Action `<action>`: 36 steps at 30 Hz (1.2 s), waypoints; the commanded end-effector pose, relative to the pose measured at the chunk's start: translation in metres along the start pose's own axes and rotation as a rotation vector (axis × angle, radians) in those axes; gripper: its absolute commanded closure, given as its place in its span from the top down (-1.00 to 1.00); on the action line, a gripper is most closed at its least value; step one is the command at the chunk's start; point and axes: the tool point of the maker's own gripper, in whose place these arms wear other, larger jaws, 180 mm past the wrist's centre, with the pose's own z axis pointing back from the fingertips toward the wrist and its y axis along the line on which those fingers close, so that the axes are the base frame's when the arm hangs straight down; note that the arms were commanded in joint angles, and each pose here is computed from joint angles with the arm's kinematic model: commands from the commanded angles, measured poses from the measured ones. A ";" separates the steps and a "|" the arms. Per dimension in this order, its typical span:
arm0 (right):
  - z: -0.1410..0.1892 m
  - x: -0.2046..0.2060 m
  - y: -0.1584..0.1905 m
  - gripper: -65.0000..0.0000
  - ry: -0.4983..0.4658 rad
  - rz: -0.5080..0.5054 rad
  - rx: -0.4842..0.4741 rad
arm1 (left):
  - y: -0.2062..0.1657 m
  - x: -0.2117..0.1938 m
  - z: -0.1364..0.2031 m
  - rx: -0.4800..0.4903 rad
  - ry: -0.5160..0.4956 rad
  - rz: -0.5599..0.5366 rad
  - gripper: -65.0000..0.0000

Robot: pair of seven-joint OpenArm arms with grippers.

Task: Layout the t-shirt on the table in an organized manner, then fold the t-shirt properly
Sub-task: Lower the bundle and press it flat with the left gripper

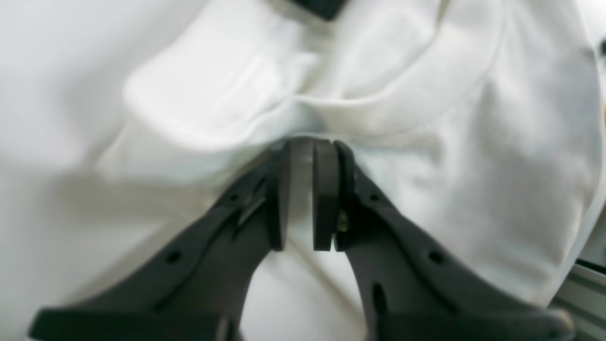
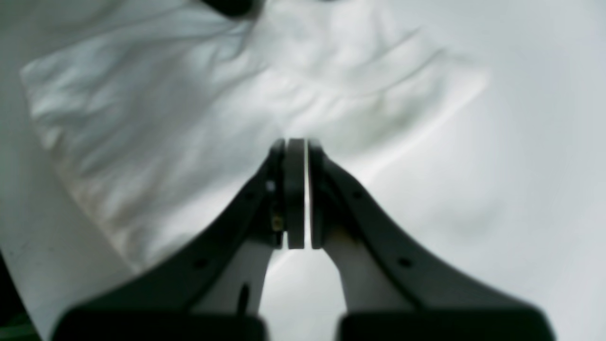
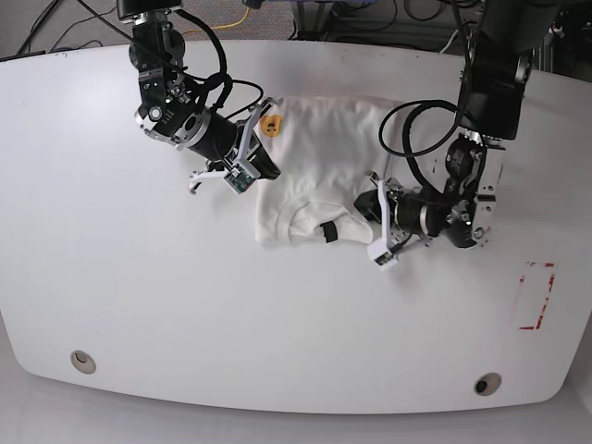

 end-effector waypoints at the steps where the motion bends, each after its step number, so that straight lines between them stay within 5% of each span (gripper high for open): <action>1: 0.005 0.018 -0.009 -0.98 -0.047 0.034 -0.017 | 0.001 0.038 0.026 0.046 -0.106 -0.077 -0.76; 9: 0.029 0.031 -0.050 -0.98 -0.059 0.108 -0.115 | -0.042 0.072 0.049 0.058 -0.277 -0.200 -0.76; 16: 0.063 0.036 -0.095 -0.98 -0.063 0.130 -0.256 | -0.075 0.084 0.023 0.056 -0.445 0.006 -0.76; 26: 0.108 0.049 -0.147 -0.98 -0.152 0.081 -0.455 | -0.127 0.093 -0.011 0.173 -0.682 0.076 -0.76; 31: 0.114 0.051 -0.152 -0.98 -0.164 0.083 -0.473 | -0.136 0.086 -0.022 0.302 -0.725 0.074 -0.76; 36: 0.113 0.049 -0.151 -0.98 -0.162 0.082 -0.471 | -0.135 0.060 -0.048 0.388 -0.637 0.055 -0.76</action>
